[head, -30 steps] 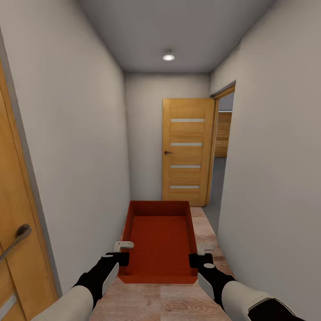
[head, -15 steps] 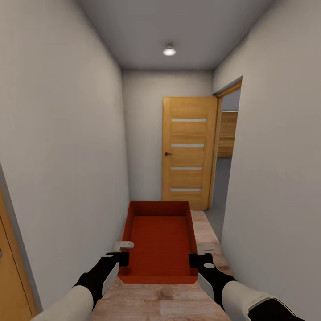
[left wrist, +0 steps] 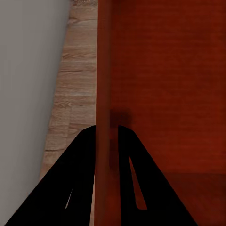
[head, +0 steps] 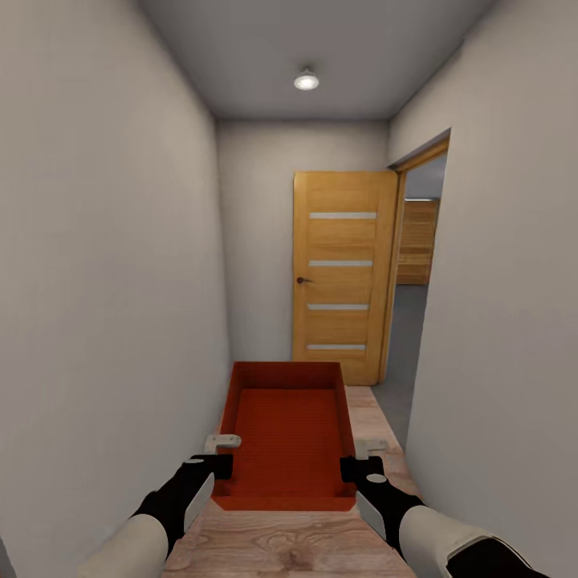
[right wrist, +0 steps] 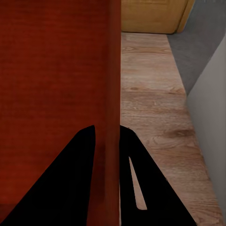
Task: Move the two storage containers from the living room to the garage. In the garage, place one container on the floor and stack the other container on top of it (either order is fine).
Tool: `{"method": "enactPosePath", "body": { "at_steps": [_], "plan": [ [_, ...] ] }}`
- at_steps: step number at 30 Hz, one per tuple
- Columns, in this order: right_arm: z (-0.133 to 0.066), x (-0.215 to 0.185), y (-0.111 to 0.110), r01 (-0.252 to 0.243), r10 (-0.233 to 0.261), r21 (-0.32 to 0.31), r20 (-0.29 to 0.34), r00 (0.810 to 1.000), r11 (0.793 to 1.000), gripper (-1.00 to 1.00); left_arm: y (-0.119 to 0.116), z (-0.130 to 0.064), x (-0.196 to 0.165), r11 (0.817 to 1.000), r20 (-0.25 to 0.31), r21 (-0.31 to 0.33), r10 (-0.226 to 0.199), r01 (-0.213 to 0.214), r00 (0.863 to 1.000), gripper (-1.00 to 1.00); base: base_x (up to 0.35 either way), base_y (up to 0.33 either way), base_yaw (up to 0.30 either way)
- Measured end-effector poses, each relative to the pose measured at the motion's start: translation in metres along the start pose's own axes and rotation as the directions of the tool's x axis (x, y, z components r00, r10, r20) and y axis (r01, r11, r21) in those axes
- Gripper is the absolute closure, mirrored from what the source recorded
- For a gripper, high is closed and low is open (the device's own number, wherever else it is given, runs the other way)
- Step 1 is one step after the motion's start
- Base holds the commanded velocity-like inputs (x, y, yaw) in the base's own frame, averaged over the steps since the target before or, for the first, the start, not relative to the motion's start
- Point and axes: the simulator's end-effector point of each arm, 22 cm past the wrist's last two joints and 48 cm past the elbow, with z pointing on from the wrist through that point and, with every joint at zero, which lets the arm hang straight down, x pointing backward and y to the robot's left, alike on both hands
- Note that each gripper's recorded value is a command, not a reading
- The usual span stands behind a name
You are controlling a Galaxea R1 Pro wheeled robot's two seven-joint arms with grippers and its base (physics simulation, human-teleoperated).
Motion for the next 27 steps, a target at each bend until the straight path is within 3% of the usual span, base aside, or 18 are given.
{"method": "enactPosePath", "body": {
  "at_steps": [27],
  "plan": [
    [0.0000,0.0001,0.0000,-0.001,0.001,0.000,0.000,1.000,1.000,1.00,0.0000,0.0000,0.0000,1.000,0.000,0.000,0.000,0.000,1.000,1.00,0.325,0.000,0.000]
  ]
}}
